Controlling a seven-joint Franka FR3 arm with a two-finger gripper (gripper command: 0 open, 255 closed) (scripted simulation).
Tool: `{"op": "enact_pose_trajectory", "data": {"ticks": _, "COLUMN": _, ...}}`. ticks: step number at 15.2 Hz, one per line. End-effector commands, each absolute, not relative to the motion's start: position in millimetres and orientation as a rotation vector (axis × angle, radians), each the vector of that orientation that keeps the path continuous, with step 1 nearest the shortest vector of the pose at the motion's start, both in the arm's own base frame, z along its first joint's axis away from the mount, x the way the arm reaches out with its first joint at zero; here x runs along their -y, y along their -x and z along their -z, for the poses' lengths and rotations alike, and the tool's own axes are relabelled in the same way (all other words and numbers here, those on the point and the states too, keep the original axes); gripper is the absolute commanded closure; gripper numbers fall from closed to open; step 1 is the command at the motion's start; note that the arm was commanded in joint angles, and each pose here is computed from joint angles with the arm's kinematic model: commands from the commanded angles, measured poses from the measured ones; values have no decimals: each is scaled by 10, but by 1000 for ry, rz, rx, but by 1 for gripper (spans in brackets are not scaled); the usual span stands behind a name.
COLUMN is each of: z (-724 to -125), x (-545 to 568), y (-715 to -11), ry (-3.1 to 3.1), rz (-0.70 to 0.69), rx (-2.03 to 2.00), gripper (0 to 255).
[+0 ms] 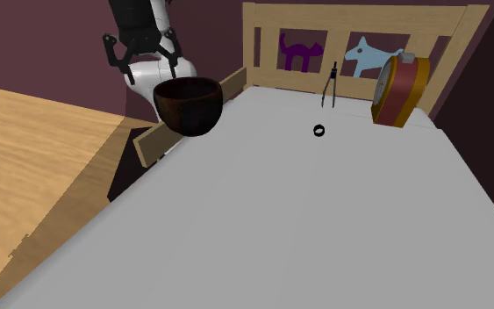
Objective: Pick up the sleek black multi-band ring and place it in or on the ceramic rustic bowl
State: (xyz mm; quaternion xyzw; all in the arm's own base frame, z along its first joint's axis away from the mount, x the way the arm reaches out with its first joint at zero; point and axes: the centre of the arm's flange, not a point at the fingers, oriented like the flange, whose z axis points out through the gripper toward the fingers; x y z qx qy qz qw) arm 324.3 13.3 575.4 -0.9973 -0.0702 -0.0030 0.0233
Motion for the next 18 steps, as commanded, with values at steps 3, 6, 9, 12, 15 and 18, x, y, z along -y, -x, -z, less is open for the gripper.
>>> {"op": "enact_pose_trajectory", "data": {"ticks": 3, "z": -5710, "x": -377, "y": -3367, "ry": 3088, "rz": -16, "rx": 225, "gripper": 0}}
{"op": "enact_pose_trajectory", "data": {"ticks": 6, "z": -5640, "x": -745, "y": -3549, "ry": 3088, "rz": -54, "rx": 238, "gripper": 0}}
{"op": "enact_pose_trajectory", "data": {"ticks": 9, "z": -5565, "x": -1114, "y": -3725, "ry": 3087, "rz": -92, "rx": 250, "gripper": 0}}
{"op": "enact_pose_trajectory", "data": {"ticks": 12, "z": -5485, "x": -1484, "y": -3897, "ry": 3086, "rz": -130, "rx": 262, "gripper": 0}}
{"op": "enact_pose_trajectory", "data": {"ticks": 15, "z": -5399, "x": -1855, "y": -4064, "ry": 3085, "rz": -168, "rx": 274, "gripper": 0}}
{"op": "enact_pose_trajectory", "data": {"ticks": 18, "z": -5308, "x": -2228, "y": -4225, "ry": 3083, "rz": -206, "rx": 286, "gripper": 0}}
